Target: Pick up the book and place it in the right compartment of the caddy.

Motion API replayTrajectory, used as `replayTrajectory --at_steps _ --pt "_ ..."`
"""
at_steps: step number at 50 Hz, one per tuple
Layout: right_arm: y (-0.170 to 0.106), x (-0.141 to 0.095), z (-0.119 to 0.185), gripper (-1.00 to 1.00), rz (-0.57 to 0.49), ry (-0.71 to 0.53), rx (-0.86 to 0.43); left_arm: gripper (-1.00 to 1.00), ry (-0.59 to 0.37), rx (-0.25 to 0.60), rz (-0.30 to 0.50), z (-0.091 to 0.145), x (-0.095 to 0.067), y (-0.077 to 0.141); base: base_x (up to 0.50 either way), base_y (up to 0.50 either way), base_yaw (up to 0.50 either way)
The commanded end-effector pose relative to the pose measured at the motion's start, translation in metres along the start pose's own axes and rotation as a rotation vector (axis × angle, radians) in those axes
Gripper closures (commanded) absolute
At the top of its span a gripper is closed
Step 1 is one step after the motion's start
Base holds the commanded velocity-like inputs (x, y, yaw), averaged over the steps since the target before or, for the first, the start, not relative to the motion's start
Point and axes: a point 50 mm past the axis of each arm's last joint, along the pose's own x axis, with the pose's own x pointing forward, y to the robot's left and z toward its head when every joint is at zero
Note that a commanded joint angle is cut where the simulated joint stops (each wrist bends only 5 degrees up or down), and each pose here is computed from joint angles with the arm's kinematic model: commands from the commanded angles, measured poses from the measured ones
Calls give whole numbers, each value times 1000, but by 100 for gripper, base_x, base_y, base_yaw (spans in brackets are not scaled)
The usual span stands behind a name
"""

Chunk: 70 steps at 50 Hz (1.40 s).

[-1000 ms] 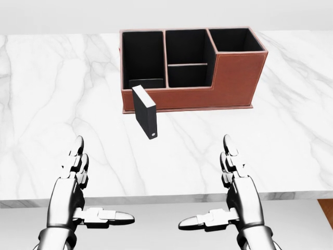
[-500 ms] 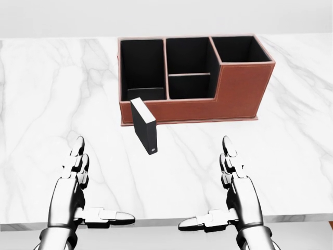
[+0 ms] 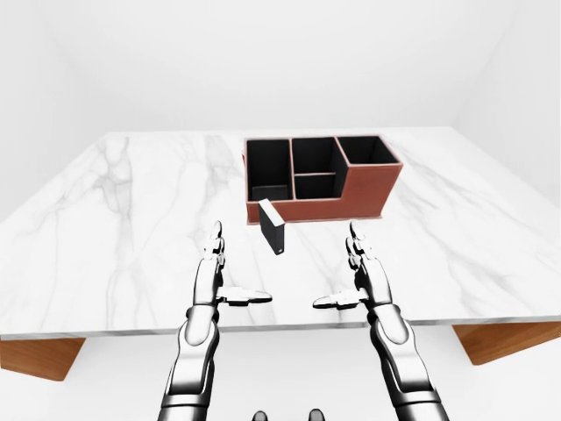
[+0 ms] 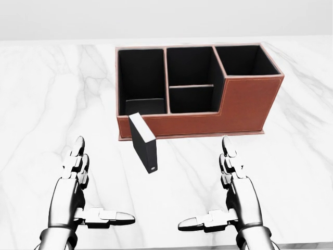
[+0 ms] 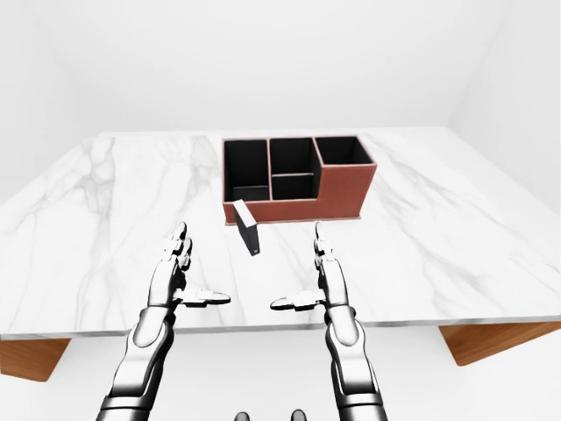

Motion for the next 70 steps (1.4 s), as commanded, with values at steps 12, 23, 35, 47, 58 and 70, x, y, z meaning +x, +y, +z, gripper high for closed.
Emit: replayTrajectory --at_steps 12,23,35,47,58,70 --pt "0 0 0 -100 -1 0 0 -100 1 3 3 -1 0 0 19 0 0" --pt "2 -1 -1 -100 8 3 -1 -100 2 9 1 -2 0 -1 22 0 0" --pt "1 0 -2 -100 9 7 0 -100 3 14 1 -2 1 -1 24 0 0" --pt "2 0 -2 -100 9 8 1 -100 4 17 2 -2 1 -1 24 0 0" --pt "2 -1 -3 -100 11 12 0 -100 6 19 2 -3 1 -1 24 0 0" --pt "2 0 -2 -100 11 9 0 -100 7 19 2 -3 1 -1 23 0 0"
